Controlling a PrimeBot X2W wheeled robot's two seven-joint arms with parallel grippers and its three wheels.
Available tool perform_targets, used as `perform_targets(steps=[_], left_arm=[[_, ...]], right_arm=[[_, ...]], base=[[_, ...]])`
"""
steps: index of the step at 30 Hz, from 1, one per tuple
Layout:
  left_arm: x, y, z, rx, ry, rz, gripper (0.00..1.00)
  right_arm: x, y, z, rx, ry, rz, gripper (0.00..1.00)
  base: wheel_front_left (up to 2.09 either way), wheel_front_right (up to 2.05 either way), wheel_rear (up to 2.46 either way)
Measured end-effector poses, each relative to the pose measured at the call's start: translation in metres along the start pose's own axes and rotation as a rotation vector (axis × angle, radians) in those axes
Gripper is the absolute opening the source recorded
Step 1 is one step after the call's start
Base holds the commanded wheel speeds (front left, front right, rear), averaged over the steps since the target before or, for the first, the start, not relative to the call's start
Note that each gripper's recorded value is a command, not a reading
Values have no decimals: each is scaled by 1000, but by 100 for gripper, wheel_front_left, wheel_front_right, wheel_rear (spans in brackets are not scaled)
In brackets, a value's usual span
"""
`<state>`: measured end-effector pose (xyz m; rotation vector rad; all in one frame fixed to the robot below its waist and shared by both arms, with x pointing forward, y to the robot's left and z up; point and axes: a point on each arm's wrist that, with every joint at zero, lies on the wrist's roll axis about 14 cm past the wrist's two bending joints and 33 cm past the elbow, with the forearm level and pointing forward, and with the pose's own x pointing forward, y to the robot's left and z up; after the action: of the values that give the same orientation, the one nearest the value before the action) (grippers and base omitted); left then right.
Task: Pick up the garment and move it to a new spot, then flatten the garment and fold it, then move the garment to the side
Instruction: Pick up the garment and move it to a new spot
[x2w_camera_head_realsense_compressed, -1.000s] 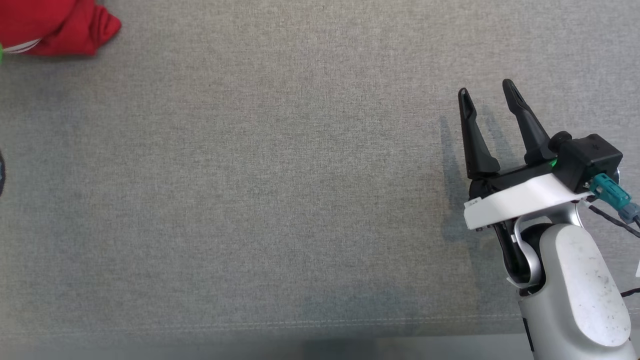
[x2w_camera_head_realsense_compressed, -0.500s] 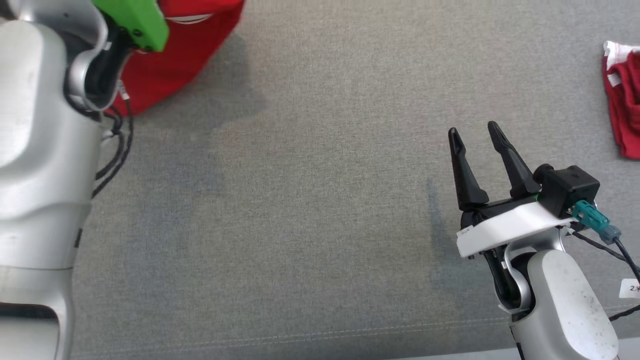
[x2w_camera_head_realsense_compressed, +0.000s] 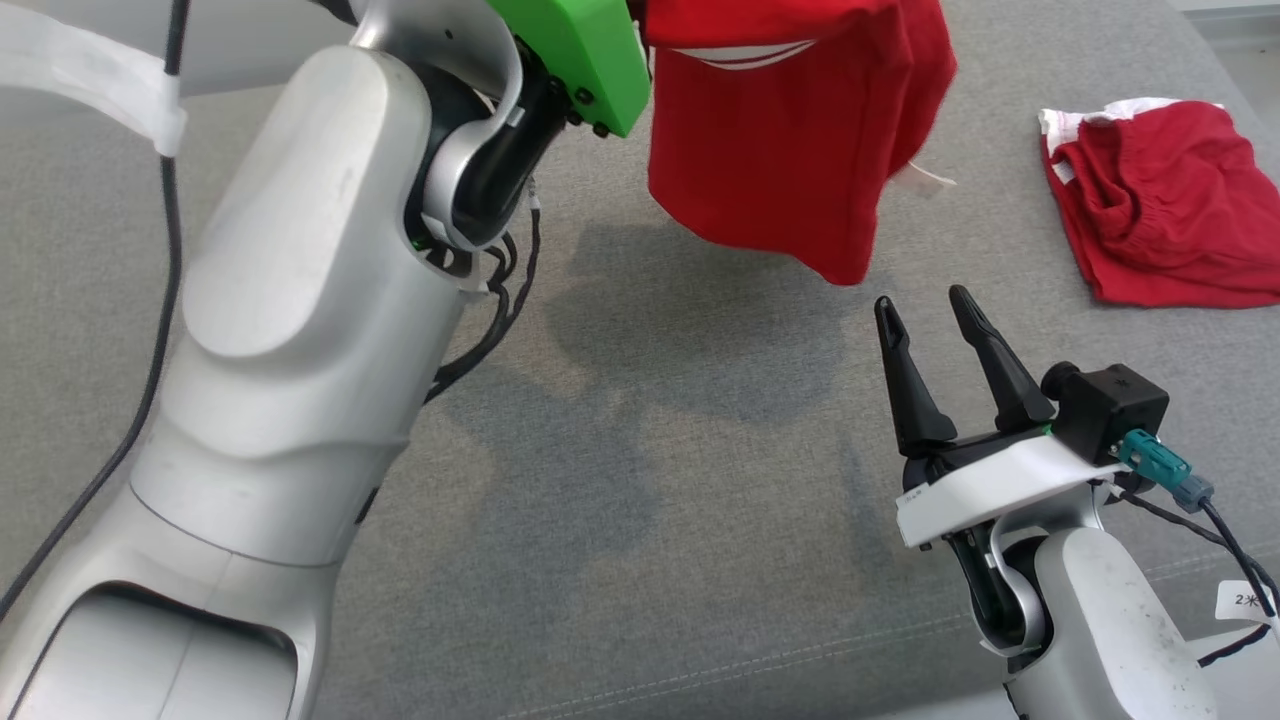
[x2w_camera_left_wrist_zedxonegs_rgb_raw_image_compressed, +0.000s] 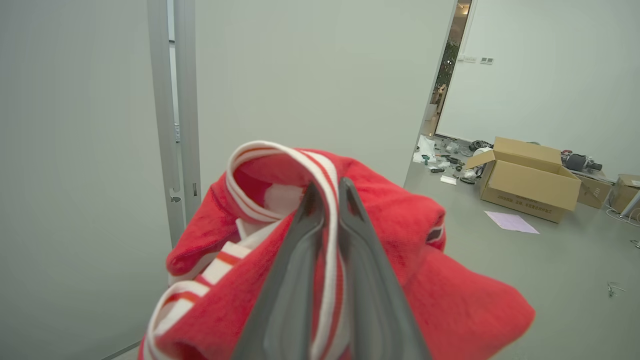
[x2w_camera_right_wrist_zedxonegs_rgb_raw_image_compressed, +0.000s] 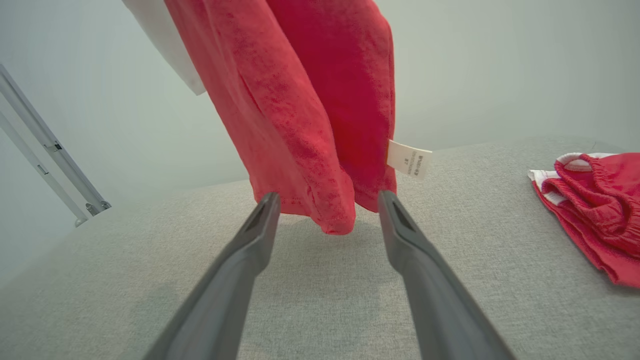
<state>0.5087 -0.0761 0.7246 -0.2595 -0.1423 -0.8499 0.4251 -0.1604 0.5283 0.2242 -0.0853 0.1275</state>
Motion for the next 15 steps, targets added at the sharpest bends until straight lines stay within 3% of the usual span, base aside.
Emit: perform_targets(steps=[3, 7, 11, 15], left_arm=[[2, -12, -22, -58, 30, -9, 0], [-8, -4, -88, -146, 150, 43, 0], [-29, 34, -151, -191, 271, 170, 0], [-54, 87, -182, -186, 337, 305, 0]], right_arm=[[-5, -5, 4, 2, -12, -16, 100], [-9, -9, 3, 8, -12, -28, 100], [-4, -9, -1, 13, -9, -27, 100], [-1, -13, -6, 15, 1, -36, 100]], base=[[0, 0, 0], [0, 0, 0], [0, 0, 0], [0, 0, 0]])
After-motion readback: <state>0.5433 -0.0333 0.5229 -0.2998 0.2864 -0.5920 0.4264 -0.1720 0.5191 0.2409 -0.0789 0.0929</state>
